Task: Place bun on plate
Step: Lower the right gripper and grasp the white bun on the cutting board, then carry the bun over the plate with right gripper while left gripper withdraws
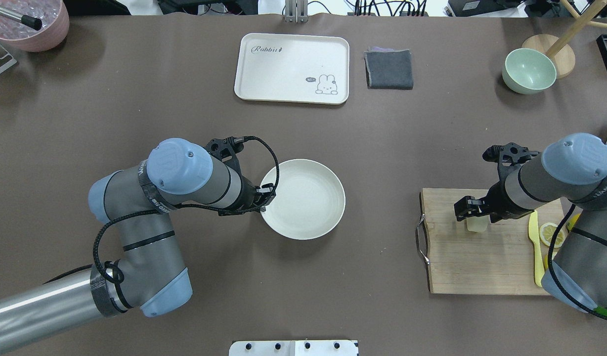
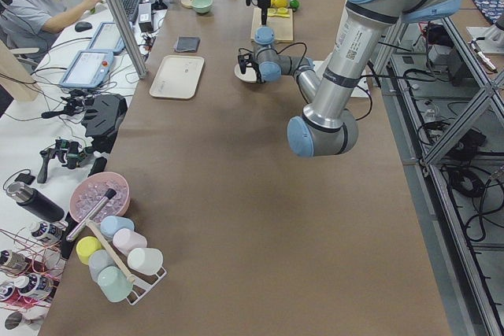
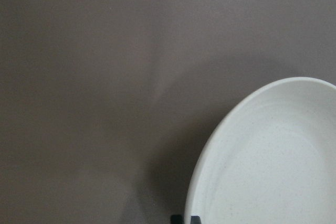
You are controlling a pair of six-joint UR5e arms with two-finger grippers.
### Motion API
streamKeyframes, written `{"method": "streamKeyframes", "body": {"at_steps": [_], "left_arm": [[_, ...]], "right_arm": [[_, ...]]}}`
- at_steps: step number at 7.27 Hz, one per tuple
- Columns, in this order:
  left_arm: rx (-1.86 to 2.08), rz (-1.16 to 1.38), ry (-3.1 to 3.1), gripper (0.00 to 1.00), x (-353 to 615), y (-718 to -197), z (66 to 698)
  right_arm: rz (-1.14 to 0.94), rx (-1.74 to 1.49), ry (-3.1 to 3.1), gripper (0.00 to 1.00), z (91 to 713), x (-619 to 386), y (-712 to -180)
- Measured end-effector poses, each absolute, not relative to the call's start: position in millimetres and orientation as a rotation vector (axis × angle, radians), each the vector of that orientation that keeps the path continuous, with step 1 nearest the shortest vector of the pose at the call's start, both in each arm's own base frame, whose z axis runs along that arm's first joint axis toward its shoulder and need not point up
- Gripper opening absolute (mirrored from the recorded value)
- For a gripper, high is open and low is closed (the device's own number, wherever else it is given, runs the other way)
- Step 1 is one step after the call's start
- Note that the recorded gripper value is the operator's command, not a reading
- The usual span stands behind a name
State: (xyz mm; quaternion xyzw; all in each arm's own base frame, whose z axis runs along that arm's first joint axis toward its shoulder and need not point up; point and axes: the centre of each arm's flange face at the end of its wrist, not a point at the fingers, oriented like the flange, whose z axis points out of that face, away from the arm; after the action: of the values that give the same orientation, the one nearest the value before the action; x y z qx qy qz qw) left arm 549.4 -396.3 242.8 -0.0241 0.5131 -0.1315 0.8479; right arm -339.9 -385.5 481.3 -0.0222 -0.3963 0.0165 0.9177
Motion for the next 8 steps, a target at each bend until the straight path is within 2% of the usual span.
{"method": "streamKeyframes", "body": {"at_steps": [1,2,3,6,8], "left_arm": [[-0.05,-0.275,1.083,0.98,549.6,-396.3,241.4],[-0.048,-0.274,1.087,0.98,549.1,-396.2,239.0],[-0.046,-0.275,1.094,0.98,547.1,-396.4,235.5],[-0.035,-0.277,1.117,0.98,535.9,-396.8,225.5],[-0.024,-0.285,1.124,0.98,525.1,-402.1,224.4]], "right_arm": [[0.037,-0.04,-0.811,0.5,482.0,-339.5,-386.5],[0.04,-0.035,-0.807,0.39,482.8,-339.1,-387.3],[0.042,-0.031,-0.806,0.33,482.9,-338.2,-388.3],[0.05,-0.015,-0.823,0.32,469.3,-339.9,-397.2],[0.053,0.015,-0.856,0.32,431.5,-354.5,-416.2]]}}
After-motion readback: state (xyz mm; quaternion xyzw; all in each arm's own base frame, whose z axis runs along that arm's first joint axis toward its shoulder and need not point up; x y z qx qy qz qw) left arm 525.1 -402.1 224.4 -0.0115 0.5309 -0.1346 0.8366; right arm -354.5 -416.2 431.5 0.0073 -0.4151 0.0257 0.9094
